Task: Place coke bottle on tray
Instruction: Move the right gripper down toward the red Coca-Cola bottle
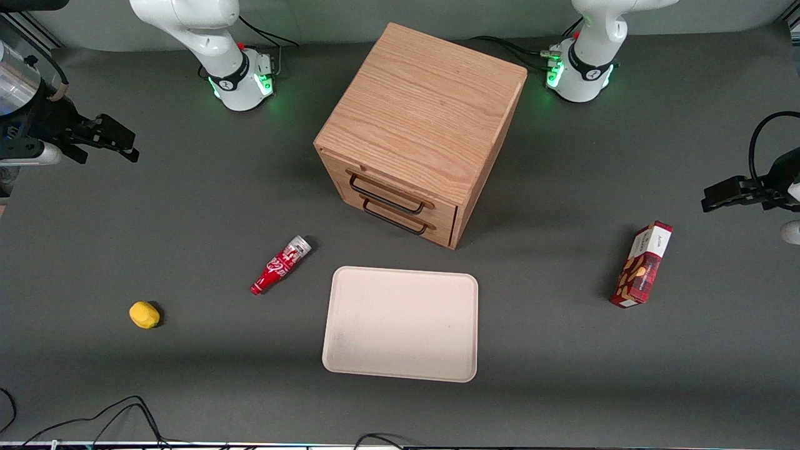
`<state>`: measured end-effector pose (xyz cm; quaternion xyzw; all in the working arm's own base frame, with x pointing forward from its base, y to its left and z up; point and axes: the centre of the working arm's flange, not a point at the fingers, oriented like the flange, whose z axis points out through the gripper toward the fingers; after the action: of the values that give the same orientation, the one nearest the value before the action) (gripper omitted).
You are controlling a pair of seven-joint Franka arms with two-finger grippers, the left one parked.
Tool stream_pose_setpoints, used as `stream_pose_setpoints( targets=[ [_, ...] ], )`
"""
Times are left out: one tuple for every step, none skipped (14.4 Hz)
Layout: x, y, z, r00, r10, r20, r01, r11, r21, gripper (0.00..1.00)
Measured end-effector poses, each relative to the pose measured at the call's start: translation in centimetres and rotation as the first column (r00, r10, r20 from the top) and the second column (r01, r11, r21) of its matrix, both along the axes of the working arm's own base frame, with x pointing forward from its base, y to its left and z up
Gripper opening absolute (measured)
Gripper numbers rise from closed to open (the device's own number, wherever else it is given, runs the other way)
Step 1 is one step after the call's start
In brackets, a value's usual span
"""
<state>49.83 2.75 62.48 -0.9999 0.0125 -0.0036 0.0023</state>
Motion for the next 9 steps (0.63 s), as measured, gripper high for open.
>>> stream_pose_setpoints(
  targets=[
    [0.0,0.0,0.0,1.0,0.0,-0.001,0.0,1.0,0.0,1.0],
    [0.0,0.0,-0.1,1.0,0.0,-0.004,0.0,1.0,0.001,1.0],
    [0.1,0.0,-0.2,1.0,0.0,-0.008,0.0,1.0,0.001,1.0],
    [0.2,0.0,-0.4,1.0,0.0,-0.013,0.0,1.0,0.002,1.0],
    [0.6,0.0,-0.8,1.0,0.001,-0.019,-0.001,1.0,0.004,1.0],
    [1.1,0.1,-1.2,1.0,-0.003,-0.027,0.003,1.0,0.008,1.0],
    [1.7,0.4,-2.0,0.999,-0.02,-0.041,0.021,1.0,0.015,1.0],
    [2.5,1.1,-3.0,0.997,-0.051,-0.054,0.053,0.998,0.029,1.0],
    [3.5,1.9,-4.4,0.994,-0.087,-0.061,0.089,0.995,0.045,1.0]
  ],
)
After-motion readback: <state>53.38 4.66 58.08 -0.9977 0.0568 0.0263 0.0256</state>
